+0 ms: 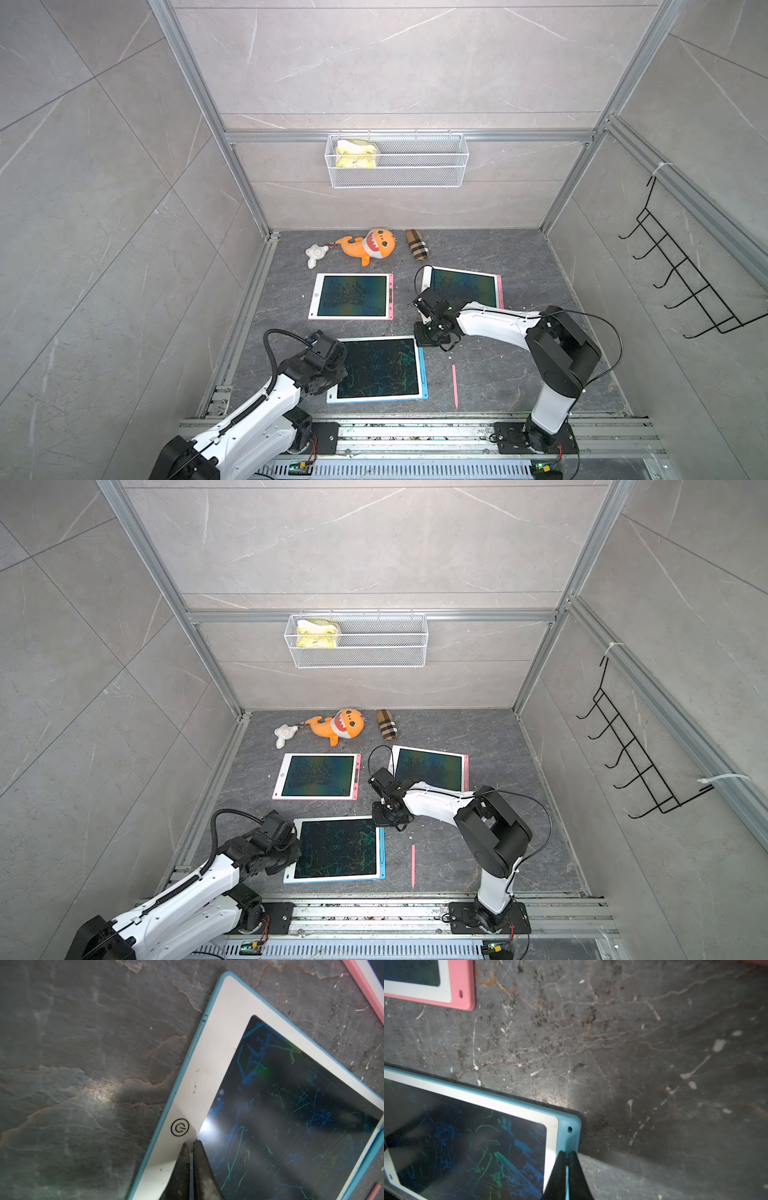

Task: Place the stylus back onto the writing tablet
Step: Adjust the stylus on the writing tablet.

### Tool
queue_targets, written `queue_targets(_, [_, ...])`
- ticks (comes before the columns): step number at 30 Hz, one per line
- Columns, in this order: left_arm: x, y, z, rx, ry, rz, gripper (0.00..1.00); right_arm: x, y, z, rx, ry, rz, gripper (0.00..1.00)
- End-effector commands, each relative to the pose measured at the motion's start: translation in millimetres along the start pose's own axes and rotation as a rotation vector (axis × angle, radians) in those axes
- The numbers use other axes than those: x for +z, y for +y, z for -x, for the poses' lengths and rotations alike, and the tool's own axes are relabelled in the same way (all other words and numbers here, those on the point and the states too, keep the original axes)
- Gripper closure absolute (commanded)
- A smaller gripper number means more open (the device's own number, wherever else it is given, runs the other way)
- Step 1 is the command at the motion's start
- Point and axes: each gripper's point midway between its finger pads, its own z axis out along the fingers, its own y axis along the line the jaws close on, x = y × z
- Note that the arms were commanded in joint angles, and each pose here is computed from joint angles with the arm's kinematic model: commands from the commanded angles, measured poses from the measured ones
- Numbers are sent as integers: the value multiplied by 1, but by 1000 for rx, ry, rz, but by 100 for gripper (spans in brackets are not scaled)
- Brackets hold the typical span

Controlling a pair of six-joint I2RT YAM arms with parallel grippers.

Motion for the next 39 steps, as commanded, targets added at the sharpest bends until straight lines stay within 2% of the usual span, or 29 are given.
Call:
queue_targets(1, [7, 30, -21, -14, 79, 109, 90, 6, -5, -7, -16, 28, -19, 91])
queue_targets(33, [6, 27, -21, -20, 79, 92, 90, -17, -10, -16, -14, 1, -36, 89])
queue_targets(39, [6, 26, -20, -16, 77, 88, 90, -24, -15, -34, -17, 22, -35, 87])
